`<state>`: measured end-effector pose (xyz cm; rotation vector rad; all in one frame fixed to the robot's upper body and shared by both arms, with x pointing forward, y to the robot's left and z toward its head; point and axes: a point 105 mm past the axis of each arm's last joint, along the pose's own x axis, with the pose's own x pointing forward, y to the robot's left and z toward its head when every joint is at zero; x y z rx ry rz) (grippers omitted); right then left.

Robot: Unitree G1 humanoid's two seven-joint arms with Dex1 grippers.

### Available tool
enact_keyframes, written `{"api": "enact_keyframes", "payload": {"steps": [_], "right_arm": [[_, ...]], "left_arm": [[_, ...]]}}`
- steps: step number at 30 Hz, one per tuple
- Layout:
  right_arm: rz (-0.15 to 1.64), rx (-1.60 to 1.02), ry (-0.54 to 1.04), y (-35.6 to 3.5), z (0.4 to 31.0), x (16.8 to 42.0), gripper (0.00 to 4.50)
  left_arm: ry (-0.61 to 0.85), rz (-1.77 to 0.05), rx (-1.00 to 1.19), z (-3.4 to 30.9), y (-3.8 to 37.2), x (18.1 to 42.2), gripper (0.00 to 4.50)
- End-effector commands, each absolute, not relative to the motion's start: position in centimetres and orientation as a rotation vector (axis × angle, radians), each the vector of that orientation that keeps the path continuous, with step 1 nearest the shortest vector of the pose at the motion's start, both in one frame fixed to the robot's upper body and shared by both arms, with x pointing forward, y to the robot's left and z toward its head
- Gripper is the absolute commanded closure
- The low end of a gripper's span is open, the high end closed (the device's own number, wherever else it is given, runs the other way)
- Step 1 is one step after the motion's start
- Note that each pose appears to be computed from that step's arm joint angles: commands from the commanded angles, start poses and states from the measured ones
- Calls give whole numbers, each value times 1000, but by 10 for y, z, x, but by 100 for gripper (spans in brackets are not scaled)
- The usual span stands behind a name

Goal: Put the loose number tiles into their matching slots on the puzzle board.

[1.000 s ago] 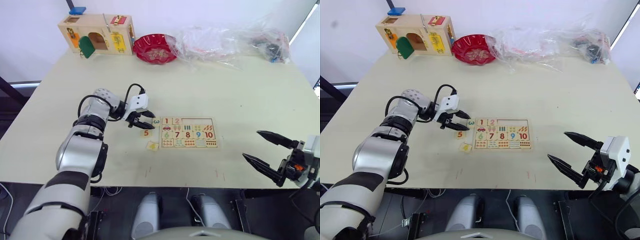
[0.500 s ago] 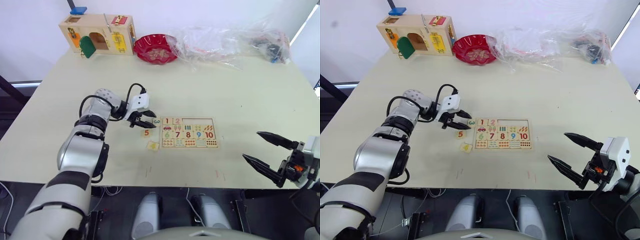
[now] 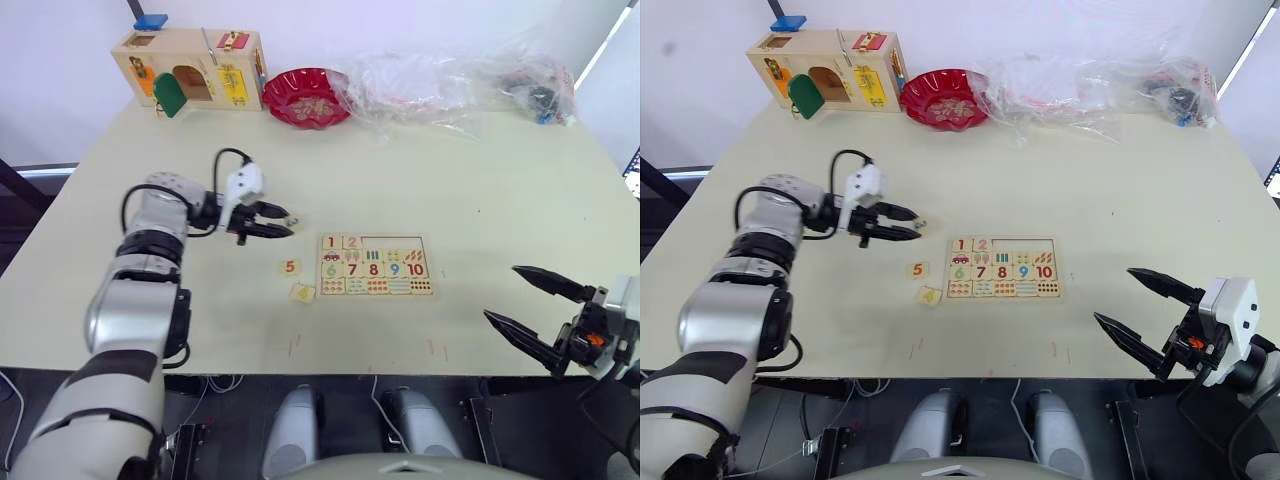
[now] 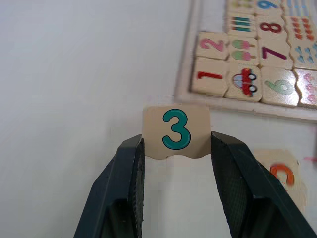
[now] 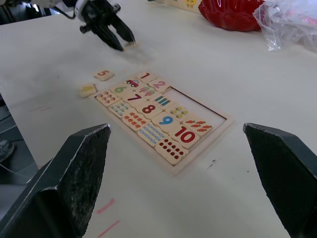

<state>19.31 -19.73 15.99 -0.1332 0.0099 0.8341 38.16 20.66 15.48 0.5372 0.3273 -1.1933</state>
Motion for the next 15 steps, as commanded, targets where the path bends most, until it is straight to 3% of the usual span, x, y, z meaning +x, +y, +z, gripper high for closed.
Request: {"api": "enact_keyframes", "payload": {"steps": [1, 7, 10, 15], "right_arm": [[847, -200, -43, -191, 166, 195, 0], [898, -144, -160, -176, 172, 203, 0], [972, -123, -150, -171, 170, 203, 0], [1058, -78, -127, -171, 170, 208, 0]], "left_arm": [[270, -1126, 499, 172, 214, 372, 299], [325, -880, 359, 171, 215, 341, 299], [379, -673, 330, 166, 219, 328, 299], [429, -509, 202, 164, 216, 296, 299]]}}
